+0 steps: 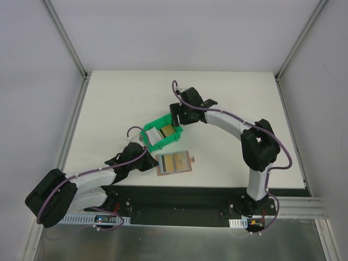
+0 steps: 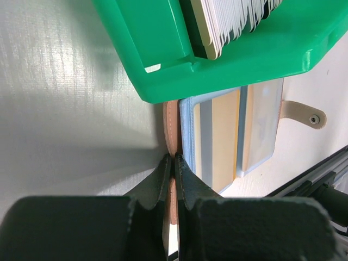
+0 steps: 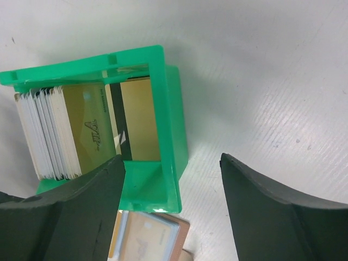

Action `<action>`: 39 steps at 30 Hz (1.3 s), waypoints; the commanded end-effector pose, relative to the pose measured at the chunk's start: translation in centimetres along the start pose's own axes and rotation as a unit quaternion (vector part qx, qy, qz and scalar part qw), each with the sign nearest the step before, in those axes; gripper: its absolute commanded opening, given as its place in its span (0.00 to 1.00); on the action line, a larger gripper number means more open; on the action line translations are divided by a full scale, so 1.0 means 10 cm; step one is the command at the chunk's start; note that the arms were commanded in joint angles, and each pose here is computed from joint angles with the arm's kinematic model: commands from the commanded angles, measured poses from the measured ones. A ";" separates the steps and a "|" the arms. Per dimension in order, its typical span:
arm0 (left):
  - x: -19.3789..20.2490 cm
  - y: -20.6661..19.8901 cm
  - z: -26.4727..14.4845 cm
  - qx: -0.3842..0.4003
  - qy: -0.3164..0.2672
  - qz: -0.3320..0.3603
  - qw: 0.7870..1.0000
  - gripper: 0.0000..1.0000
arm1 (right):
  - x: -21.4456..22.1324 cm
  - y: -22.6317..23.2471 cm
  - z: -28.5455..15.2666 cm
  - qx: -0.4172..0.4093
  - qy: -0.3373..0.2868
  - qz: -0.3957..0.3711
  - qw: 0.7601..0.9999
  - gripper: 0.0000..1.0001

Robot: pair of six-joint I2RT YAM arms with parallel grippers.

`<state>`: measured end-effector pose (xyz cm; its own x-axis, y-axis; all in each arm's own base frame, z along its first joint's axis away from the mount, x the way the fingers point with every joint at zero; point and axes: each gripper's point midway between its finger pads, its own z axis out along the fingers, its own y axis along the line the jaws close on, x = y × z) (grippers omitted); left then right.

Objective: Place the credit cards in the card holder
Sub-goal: Move the storage box to the center of the board.

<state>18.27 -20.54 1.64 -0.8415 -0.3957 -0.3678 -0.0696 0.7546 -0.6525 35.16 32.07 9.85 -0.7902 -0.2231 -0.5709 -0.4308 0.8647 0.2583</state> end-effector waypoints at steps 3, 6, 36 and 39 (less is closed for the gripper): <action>0.03 0.18 -0.03 -0.031 0.000 0.016 0.999 0.00 | -0.12 -0.09 -0.02 0.023 0.006 -0.040 0.999 0.74; 0.02 0.17 -0.04 -0.029 -0.001 0.018 0.999 0.00 | -0.10 -0.17 0.01 0.038 0.011 -0.050 0.998 0.74; 0.04 0.16 0.00 -0.033 0.010 0.024 0.999 0.00 | 0.02 -0.95 -0.15 0.118 0.014 -0.020 0.993 0.74; 0.04 0.15 0.00 -0.030 0.011 0.026 0.999 0.00 | 0.05 -1.01 -0.17 0.117 0.014 -0.013 0.993 0.75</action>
<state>18.27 -20.35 1.60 -0.8413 -0.3817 -0.3827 -0.0563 0.7660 -0.6403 37.70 24.10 5.79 -0.8225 -0.2729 -0.4990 -0.3575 0.9304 0.0804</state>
